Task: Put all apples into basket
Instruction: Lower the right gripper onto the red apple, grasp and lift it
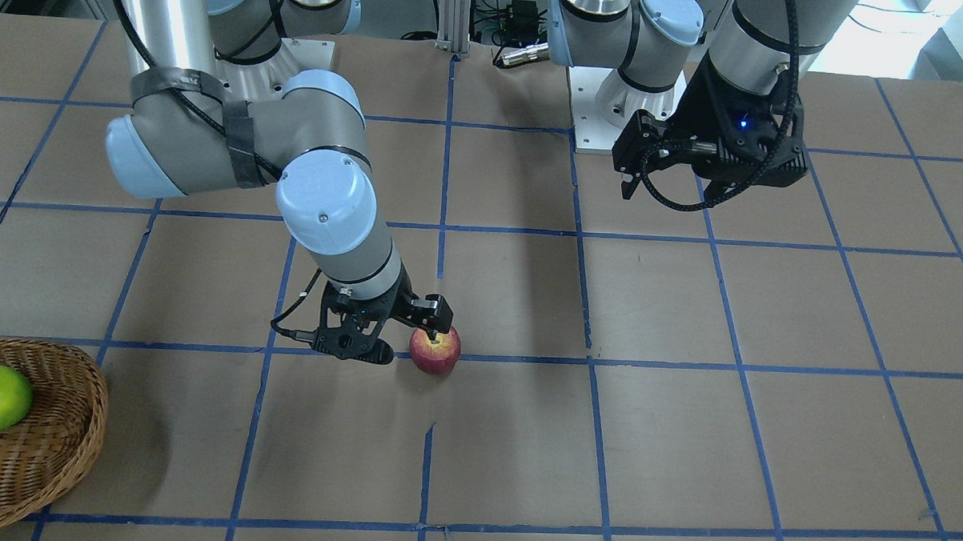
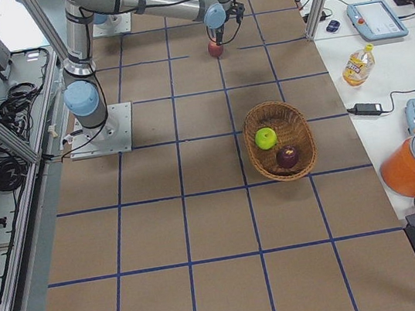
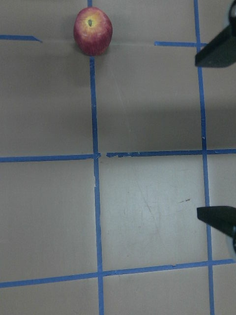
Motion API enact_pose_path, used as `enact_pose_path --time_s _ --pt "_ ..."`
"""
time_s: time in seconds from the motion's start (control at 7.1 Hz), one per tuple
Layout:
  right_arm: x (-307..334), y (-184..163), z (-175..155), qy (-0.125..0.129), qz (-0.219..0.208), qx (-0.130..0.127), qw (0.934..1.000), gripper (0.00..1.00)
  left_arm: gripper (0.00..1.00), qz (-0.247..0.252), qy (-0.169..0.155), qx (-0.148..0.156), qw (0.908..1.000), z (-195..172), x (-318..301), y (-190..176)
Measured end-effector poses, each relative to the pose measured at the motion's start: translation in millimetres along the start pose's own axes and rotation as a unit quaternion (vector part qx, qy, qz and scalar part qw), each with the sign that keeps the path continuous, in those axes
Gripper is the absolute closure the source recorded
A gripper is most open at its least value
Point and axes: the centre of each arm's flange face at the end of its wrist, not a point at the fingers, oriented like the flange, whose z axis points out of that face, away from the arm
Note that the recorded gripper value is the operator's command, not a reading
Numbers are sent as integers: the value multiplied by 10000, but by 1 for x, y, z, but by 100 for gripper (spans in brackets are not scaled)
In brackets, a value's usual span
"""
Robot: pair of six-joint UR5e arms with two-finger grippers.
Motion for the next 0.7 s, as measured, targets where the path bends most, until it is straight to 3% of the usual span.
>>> enact_pose_path --time_s 0.28,0.7 --pt "-19 12 34 -24 66 -139 9999 0 0 -5 -14 8 10000 0 -1 0" --pt "-27 13 59 57 80 -64 9999 0 0 -14 -12 -3 10000 2 -2 0"
